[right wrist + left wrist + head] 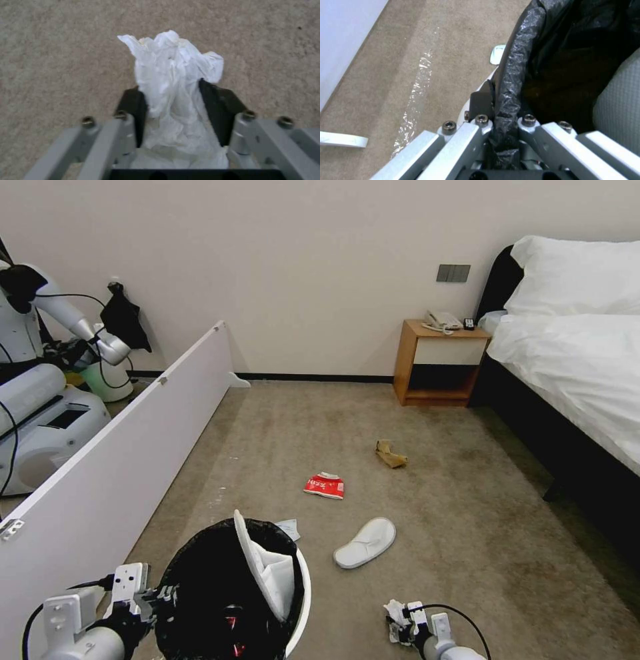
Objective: Pick up the trash bin, then pick up the garbage from the floor and place it into the trash bin.
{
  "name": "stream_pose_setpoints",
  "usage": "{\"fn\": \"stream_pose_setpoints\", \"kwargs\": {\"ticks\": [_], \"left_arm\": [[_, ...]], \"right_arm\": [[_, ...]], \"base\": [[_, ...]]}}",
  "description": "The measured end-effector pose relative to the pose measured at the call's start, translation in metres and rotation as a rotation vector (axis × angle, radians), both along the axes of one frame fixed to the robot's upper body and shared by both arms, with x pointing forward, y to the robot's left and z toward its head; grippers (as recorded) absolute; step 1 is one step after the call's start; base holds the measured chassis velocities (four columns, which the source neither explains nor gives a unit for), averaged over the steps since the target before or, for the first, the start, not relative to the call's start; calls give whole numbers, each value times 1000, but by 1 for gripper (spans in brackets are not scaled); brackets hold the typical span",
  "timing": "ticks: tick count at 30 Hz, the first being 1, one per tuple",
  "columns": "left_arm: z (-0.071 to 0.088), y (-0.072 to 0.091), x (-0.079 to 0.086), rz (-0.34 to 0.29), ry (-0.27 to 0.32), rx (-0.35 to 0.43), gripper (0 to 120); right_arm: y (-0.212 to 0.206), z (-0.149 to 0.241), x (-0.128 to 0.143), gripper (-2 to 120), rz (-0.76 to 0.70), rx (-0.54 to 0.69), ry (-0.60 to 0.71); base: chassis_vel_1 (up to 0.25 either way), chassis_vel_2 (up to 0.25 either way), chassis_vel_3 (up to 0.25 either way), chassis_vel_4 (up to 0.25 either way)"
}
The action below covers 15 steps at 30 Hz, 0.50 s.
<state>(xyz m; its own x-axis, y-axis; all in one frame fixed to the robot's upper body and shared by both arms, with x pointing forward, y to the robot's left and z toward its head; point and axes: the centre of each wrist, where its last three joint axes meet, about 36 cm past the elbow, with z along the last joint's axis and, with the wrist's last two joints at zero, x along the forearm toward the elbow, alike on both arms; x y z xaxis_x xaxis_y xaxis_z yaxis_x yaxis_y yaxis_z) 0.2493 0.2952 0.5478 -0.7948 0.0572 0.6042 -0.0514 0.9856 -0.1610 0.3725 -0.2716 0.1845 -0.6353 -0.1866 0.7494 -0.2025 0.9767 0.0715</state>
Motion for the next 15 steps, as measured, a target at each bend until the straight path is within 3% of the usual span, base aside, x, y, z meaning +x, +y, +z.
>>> {"fn": "stream_pose_setpoints", "kwargs": {"ticks": [8, 15], "left_arm": [[0, 0, 0, 0, 0, 0, 2], [0, 0, 1, -1, -2, -1, 2]], "right_arm": [[0, -3, -4, 4, 7, -3, 8], [-1, -2, -5, 0, 12, -4, 9]], "base": [[0, 0, 0, 0], [0, 0, 0, 0]]}}
